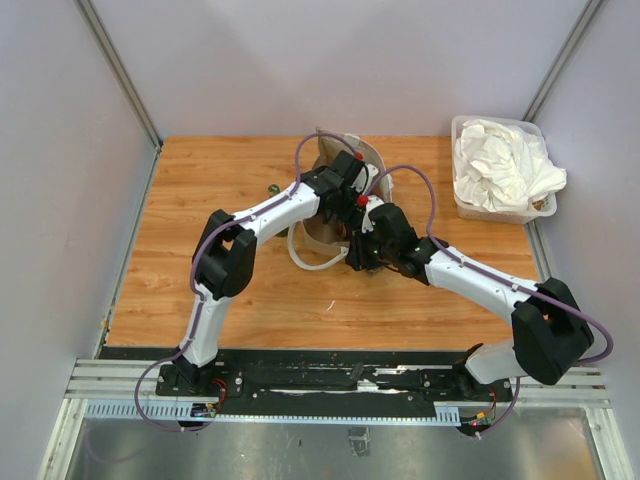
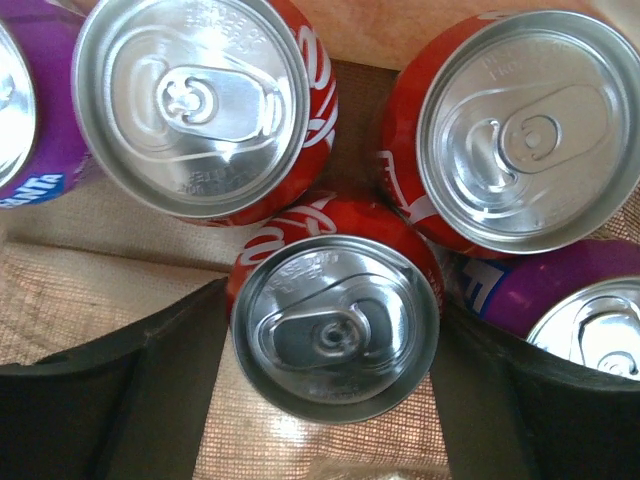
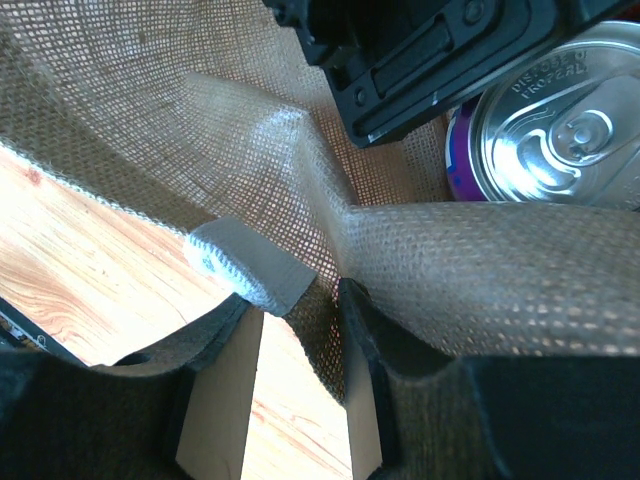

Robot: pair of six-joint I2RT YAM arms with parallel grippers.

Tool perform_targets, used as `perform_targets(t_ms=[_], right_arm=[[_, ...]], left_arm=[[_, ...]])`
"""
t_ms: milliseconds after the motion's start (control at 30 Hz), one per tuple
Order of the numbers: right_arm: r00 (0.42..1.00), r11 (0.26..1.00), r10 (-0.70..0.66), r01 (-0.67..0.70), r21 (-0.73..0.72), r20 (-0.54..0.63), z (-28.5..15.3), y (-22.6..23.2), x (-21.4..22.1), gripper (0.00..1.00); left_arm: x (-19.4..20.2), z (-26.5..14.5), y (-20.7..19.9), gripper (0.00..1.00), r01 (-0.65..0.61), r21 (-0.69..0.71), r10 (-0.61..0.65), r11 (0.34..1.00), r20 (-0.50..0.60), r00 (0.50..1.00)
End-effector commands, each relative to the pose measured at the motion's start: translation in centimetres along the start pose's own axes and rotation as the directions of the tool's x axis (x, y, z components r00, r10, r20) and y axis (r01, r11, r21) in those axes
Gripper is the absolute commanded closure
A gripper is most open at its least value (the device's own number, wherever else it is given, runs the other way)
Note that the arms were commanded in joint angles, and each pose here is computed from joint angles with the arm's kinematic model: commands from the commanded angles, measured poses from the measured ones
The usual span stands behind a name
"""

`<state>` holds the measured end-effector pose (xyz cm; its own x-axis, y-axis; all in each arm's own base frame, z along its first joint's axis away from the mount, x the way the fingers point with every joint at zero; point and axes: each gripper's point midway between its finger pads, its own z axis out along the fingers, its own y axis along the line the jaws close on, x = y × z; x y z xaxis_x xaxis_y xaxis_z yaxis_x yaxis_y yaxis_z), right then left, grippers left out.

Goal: Take the beverage out of the canvas bag

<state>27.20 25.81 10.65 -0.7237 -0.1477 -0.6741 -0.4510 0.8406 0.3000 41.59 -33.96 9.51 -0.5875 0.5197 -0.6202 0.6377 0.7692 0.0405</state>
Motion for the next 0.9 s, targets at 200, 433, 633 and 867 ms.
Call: perform_targets(t_ms=[200, 433, 633, 867], right_arm=[[0.973, 0.998, 0.016, -0.001, 0.065, -0.232, 0.0, -1.7, 6.6, 0.63], [0.973, 0.998, 0.019, -0.005, 0.061, -0.231, -0.1, -1.6, 6.6, 0.63], [0.974, 0.998, 0.021, -0.009, 0.056, -0.226, -0.2, -1.5, 6.6, 0.63], [0.975, 0.998, 0.020, -0.008, 0.057, -0.219, -0.2, -1.5, 6.4, 0.62]], left_arm=[[0.0, 1.8, 0.4, 0.45, -0.027, -0.031, 0.027, 0.999, 0.008, 1.000], [0.9, 2.2, 0.9, 0.98, -0.036, -0.058, 0.034, 0.998, -0.027, 0.999], [0.4, 1.0, 1.1, 1.00, -0.039, -0.066, 0.038, 0.997, -0.018, 0.999], [-4.3, -3.6, 1.9, 1.00, -0.034, -0.101, 0.044, 0.994, 0.098, 0.994]])
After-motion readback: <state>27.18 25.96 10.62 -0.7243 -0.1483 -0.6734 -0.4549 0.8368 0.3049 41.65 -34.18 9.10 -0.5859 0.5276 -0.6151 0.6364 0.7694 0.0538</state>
